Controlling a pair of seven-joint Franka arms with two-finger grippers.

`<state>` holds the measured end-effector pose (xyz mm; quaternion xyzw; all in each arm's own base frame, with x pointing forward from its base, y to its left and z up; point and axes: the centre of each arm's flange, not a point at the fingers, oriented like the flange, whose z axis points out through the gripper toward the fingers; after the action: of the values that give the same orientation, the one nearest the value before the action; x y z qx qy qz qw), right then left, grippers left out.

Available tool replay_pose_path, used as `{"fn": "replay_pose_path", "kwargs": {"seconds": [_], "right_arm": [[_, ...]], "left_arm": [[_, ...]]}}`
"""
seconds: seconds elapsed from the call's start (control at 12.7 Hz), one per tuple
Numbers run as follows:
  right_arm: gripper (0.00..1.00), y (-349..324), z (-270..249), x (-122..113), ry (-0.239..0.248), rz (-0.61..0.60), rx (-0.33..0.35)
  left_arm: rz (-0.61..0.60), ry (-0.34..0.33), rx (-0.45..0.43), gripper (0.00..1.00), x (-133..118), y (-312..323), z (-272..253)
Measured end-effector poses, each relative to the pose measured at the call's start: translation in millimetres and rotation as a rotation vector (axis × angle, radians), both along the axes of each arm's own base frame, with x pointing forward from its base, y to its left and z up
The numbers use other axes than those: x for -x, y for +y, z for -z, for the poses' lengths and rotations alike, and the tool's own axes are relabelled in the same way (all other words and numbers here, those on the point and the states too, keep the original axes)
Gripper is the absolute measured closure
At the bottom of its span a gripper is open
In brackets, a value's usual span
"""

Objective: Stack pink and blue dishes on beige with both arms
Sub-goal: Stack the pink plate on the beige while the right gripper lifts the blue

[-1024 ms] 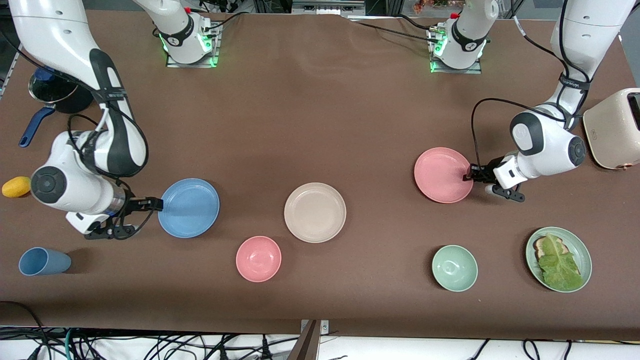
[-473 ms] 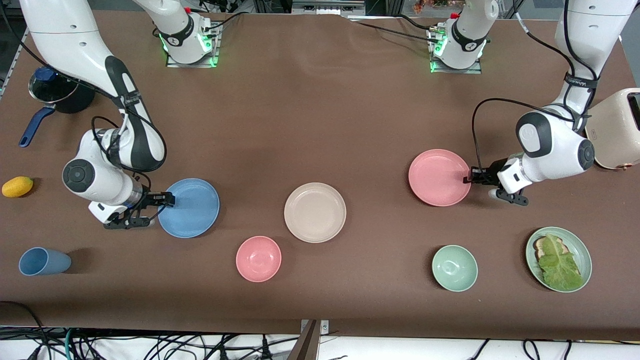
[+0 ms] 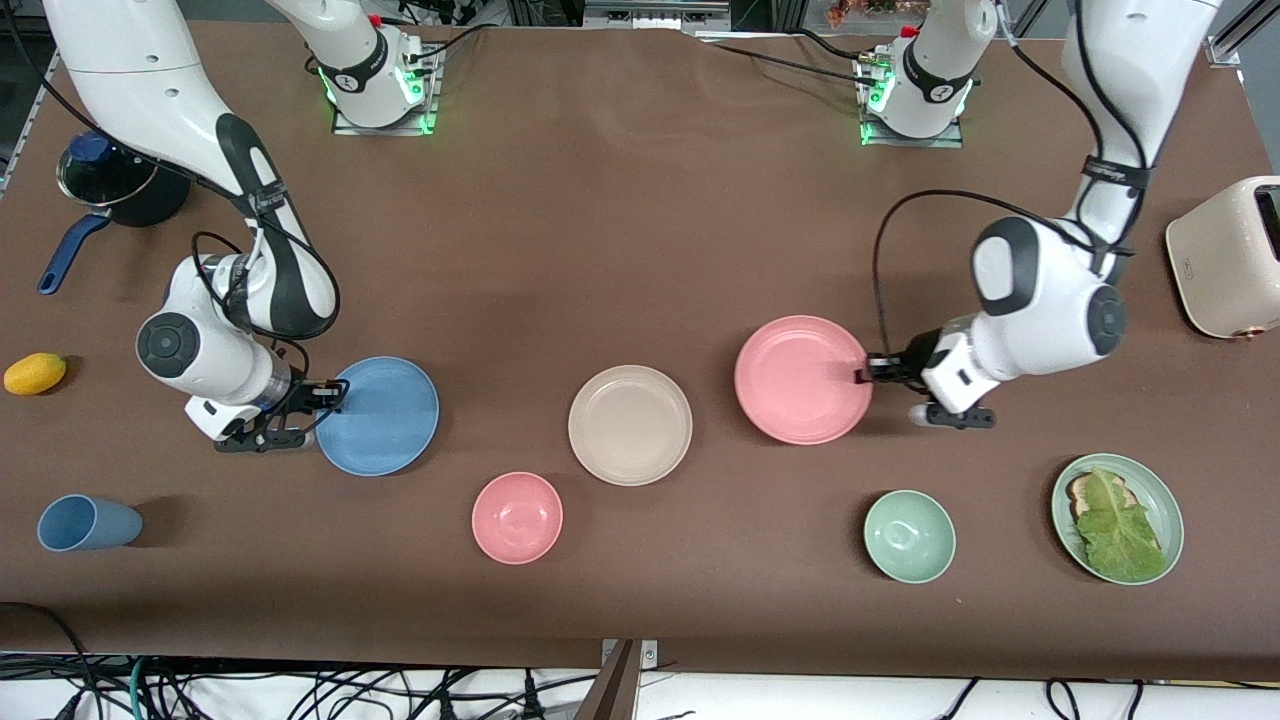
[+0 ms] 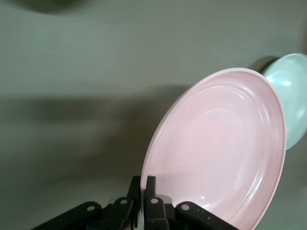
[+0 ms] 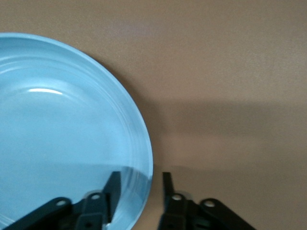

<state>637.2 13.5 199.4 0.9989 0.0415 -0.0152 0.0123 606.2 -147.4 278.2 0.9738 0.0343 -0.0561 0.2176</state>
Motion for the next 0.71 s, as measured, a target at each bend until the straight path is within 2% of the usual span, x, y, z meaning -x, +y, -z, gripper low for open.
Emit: {"fn": "replay_pose_path", "kwargs": {"seconds": [0.08, 0.24, 0.32, 0.39, 0.47, 0.55, 0.71], "right_arm": [[0.61, 0.0, 0.1, 0.1, 0.0, 0.0, 0.0], [0.75, -0.1, 0.8, 0.7, 0.002, 0.001, 0.0], [0.77, -0.2, 1.3, 1.2, 0.003, 0.001, 0.0], [0.84, -0.3, 1.7, 1.5, 0.004, 0.001, 0.0], [0.85, -0.2, 2.0, 1.8, 0.005, 0.001, 0.0], [0.92, -0.1, 1.2, 1.5, 0.002, 0.003, -0.001], [0.94, 0.4, -3.0, 1.0, -0.001, 0.003, -0.002]], "left_arm": [[-0.021, 0.013, 0.0, 0.94, -0.6, -29.3, -5.4], [-0.06, 0.036, 0.001, 0.94, -1.2, -77.5, -7.6], [-0.082, 0.041, 0.001, 0.94, -1.0, -96.8, -4.6], [-0.104, 0.045, -0.001, 0.94, 1.6, -115.1, 0.8], [-0.126, 0.05, -0.004, 0.94, 6.6, -134.1, 7.8], [-0.141, 0.053, -0.007, 0.94, 13.0, -152.7, 14.5], [-0.167, 0.05, -0.011, 0.94, 24.4, -181.3, 27.0]]}}
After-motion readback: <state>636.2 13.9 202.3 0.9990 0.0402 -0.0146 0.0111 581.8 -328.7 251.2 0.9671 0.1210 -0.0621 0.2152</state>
